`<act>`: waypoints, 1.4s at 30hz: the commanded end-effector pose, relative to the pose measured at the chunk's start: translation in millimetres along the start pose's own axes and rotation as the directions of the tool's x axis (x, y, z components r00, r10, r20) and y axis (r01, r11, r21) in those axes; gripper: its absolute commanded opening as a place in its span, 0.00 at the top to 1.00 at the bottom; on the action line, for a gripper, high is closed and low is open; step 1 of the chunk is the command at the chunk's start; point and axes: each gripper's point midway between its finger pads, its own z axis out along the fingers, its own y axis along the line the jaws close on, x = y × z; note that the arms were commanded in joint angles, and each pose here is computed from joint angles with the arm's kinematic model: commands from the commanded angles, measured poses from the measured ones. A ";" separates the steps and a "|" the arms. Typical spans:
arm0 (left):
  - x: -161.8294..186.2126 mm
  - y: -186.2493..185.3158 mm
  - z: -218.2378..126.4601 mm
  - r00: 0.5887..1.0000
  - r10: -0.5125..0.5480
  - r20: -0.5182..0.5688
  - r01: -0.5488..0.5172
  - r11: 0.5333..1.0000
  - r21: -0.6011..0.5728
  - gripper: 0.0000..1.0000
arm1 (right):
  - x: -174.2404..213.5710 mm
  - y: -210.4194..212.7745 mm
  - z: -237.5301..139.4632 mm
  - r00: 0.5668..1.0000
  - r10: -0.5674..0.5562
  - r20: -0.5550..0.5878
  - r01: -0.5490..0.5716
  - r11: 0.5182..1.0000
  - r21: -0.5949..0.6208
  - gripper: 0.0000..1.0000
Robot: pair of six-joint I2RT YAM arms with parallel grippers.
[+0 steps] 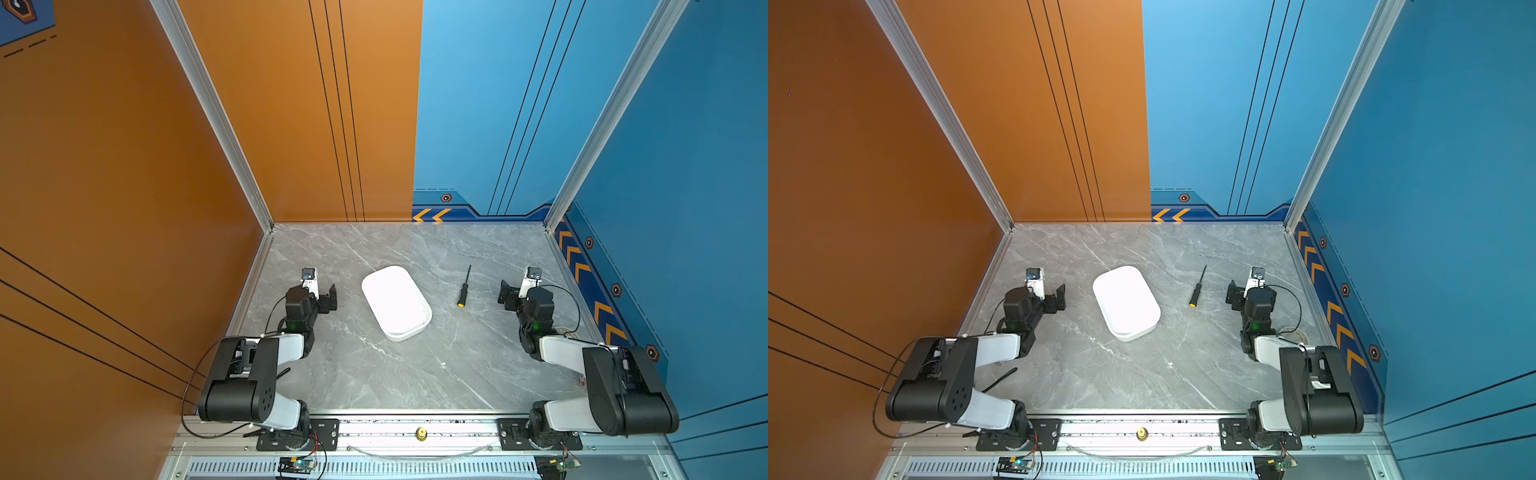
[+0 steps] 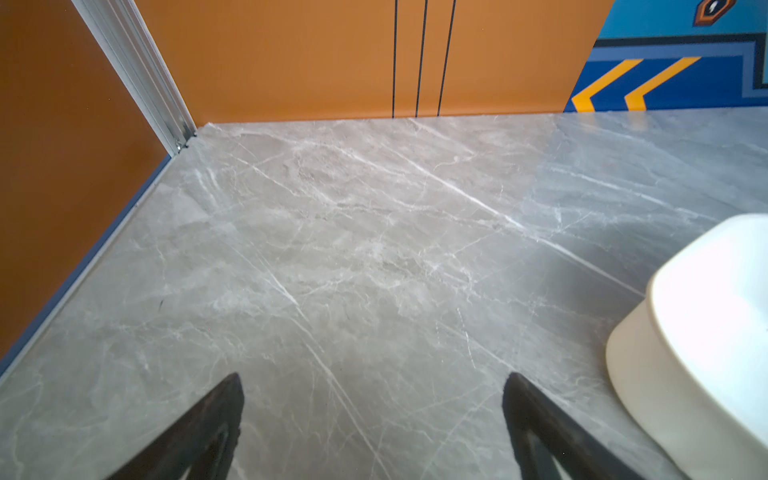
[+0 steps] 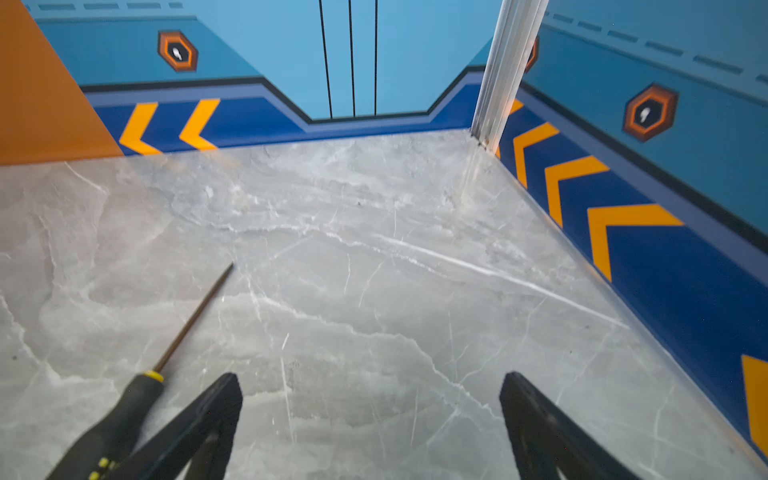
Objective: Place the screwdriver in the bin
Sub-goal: 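Reach the right gripper over the screwdriver handle while the left arm nears the bin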
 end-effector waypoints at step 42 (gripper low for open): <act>34.0 -117.9 1.1 0.753 -0.257 -0.606 0.427 0.891 0.153 0.07 | 69.1 148.0 15.7 0.688 -0.015 -0.726 -0.030 0.998 -0.049 0.31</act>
